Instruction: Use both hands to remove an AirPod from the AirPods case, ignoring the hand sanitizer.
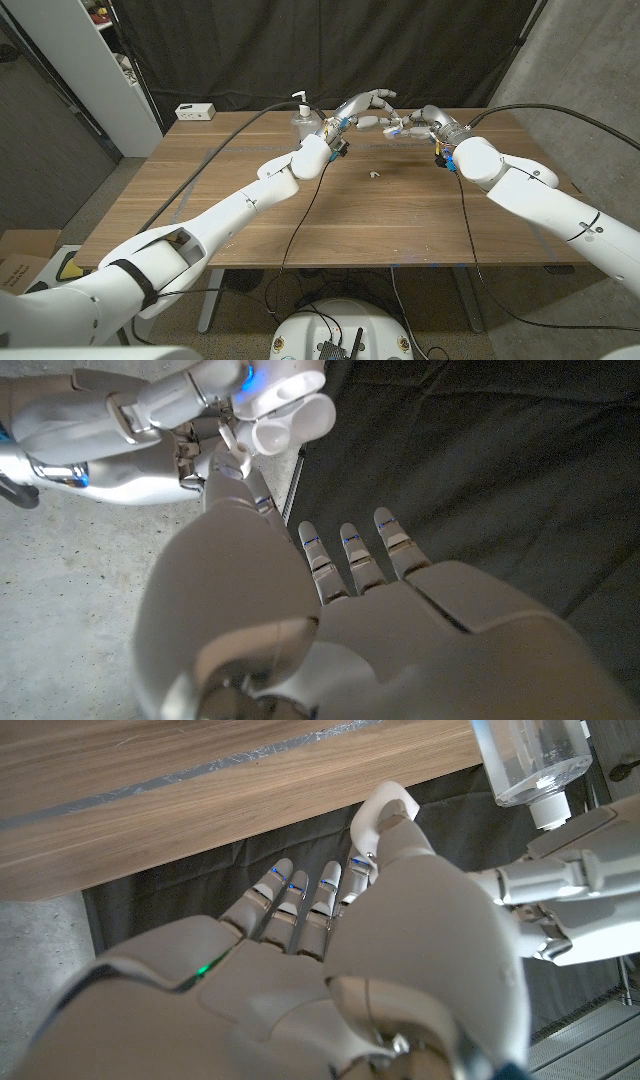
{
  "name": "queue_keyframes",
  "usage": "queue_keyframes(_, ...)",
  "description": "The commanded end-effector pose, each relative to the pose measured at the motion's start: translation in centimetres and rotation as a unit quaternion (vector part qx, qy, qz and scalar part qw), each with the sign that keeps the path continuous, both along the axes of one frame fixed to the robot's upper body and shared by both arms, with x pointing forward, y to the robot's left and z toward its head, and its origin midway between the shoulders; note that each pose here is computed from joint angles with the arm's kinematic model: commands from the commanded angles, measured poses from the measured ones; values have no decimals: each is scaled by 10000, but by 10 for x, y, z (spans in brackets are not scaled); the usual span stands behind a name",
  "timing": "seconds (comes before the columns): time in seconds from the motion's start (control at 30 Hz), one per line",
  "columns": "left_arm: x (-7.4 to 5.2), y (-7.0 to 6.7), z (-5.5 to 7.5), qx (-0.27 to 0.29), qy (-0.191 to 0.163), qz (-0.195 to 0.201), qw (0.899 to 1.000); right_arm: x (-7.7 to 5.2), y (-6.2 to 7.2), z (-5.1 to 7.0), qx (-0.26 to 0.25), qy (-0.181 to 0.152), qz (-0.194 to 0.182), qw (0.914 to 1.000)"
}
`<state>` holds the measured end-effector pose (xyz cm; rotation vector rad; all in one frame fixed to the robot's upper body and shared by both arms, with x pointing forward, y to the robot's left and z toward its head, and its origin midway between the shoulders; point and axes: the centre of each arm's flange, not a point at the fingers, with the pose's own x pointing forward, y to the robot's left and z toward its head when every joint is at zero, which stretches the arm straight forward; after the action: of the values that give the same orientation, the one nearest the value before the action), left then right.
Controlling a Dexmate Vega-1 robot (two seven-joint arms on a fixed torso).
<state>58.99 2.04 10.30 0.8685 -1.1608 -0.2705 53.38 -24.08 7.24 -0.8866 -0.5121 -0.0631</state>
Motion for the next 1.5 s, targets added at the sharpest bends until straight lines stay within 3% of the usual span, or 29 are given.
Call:
queue_keyframes(0.03, -9, 9, 8, -95, -65, -15, 9999, 8, -10, 0, 40, 93, -218, 9997)
queue_keyframes(0.47, -6, 20, 23, 108, 295, 213, 9993, 12, -30, -4, 302, 107, -539, 9980)
queue_keyframes(0.77, 12, 20, 32, 323, 980, 62, 9946, 11, -41, -6, 484, 25, -722, 9962)
queue_keyframes(0.97, 27, 11, 38, 752, 1437, 103, 9867, 9, -42, -4, 518, -28, -748, 9958)
queue_keyframes(1.17, 35, -1, 42, 1181, 1621, 207, 9795, 8, -42, -1, 557, -68, -753, 9956)
queue_keyframes(1.5, 49, -22, 45, 2056, 2036, 595, 9554, 5, -46, 1, 607, -107, -700, 9956)
